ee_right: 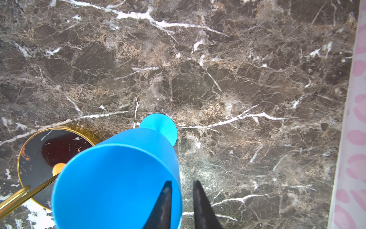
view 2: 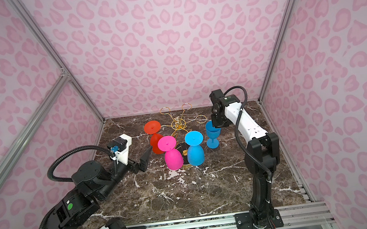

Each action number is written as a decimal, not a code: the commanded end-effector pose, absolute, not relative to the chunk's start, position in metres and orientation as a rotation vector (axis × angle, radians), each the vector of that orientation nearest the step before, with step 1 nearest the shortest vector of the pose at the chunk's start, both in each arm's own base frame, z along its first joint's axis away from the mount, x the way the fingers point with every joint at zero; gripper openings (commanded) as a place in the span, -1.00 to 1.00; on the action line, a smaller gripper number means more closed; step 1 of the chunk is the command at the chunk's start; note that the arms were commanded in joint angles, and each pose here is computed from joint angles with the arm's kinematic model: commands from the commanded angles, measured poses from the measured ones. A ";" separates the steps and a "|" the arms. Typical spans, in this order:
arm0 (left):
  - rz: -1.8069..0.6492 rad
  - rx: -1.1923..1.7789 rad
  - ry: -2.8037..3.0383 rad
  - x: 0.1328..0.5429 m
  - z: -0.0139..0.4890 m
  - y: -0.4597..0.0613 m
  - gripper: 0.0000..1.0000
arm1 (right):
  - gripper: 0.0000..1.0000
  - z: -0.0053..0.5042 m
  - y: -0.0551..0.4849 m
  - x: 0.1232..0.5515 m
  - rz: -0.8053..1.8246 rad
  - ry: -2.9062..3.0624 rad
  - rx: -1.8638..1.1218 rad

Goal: Take the wine glass off the wine glass rack
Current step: Place the wine glass at the top-center of the table.

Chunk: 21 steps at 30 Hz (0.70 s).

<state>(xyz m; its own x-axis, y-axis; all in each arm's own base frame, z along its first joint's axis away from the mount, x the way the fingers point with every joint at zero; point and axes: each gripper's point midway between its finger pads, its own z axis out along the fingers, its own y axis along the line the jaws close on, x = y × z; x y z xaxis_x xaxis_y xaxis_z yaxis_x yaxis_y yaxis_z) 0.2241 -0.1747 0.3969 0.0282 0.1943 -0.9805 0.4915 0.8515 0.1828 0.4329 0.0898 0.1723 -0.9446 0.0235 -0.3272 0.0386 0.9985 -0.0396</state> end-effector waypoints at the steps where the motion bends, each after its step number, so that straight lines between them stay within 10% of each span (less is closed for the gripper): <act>1: -0.249 0.563 1.543 0.224 0.399 -0.175 0.95 | -0.48 0.178 0.087 0.432 -0.088 2.798 0.039; 21: -0.238 0.472 1.541 0.228 0.411 -0.165 0.95 | -0.39 0.269 0.075 0.422 -0.107 2.642 0.030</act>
<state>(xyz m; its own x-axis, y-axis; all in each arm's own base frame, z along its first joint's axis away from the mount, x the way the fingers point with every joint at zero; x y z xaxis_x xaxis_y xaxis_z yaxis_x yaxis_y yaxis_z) 0.2282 -0.1699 0.3994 0.0174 0.1846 -0.9827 0.4578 0.8722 0.1720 0.4324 0.0848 0.2609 -0.8754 0.0251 -0.4828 0.0398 0.9990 -0.0201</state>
